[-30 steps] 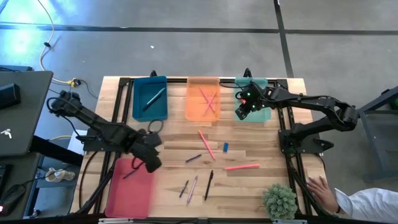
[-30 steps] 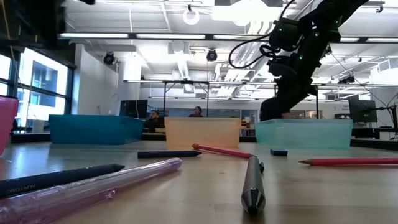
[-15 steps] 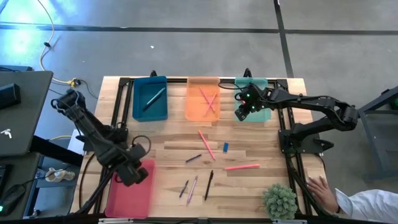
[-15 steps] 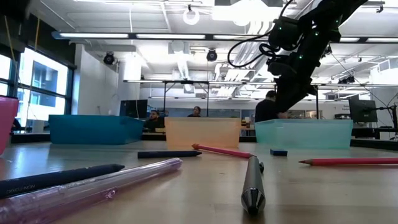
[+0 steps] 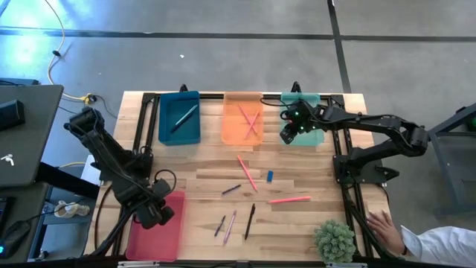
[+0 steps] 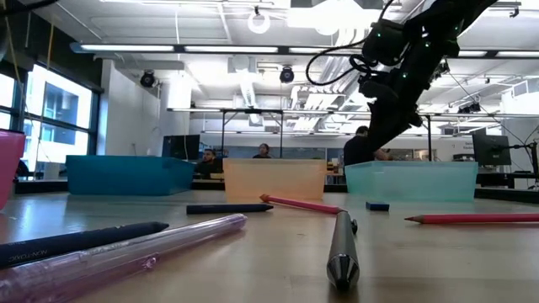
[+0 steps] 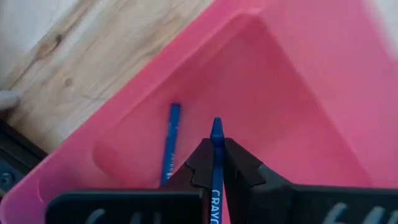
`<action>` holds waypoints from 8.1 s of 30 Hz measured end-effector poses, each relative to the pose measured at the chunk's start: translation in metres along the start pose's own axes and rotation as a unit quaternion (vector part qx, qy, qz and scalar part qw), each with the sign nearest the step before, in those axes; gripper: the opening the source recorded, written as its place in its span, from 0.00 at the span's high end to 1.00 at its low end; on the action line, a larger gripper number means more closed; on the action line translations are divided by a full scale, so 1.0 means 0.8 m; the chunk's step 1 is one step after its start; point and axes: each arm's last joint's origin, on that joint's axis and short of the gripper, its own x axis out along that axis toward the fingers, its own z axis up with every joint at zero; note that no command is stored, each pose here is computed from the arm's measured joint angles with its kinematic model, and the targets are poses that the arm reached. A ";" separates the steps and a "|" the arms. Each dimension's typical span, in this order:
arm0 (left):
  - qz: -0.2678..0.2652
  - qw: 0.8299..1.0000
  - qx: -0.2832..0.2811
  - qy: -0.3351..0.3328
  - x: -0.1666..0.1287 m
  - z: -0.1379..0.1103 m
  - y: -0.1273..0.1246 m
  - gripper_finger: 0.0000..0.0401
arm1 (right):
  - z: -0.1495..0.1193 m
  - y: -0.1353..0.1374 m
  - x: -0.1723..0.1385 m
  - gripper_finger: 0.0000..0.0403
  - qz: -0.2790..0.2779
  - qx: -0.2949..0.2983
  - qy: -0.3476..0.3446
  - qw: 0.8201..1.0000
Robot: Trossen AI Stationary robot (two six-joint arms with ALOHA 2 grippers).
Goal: Sort crayons/erasers/pens/pencils in bins
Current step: Put the top left crayon into the pink bin, then put the bottom pencil into the orange bin
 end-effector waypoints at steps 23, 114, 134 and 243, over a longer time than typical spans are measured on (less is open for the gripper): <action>0.006 1.000 0.017 -0.007 0.014 0.001 0.011 0.73 | -0.027 0.105 -0.034 0.64 0.089 -0.153 0.019 0.984; -0.211 0.958 0.055 -0.186 -0.033 0.074 -0.019 0.72 | -0.249 0.218 -0.016 0.64 -0.008 -0.380 0.292 0.878; -0.212 0.957 0.059 -0.187 -0.033 0.074 -0.019 0.72 | -0.239 0.219 -0.008 0.99 0.039 -0.391 0.318 0.863; -0.028 0.877 0.243 -0.413 -0.044 0.206 0.005 0.72 | 0.046 0.080 0.144 0.95 0.074 0.074 -0.164 0.981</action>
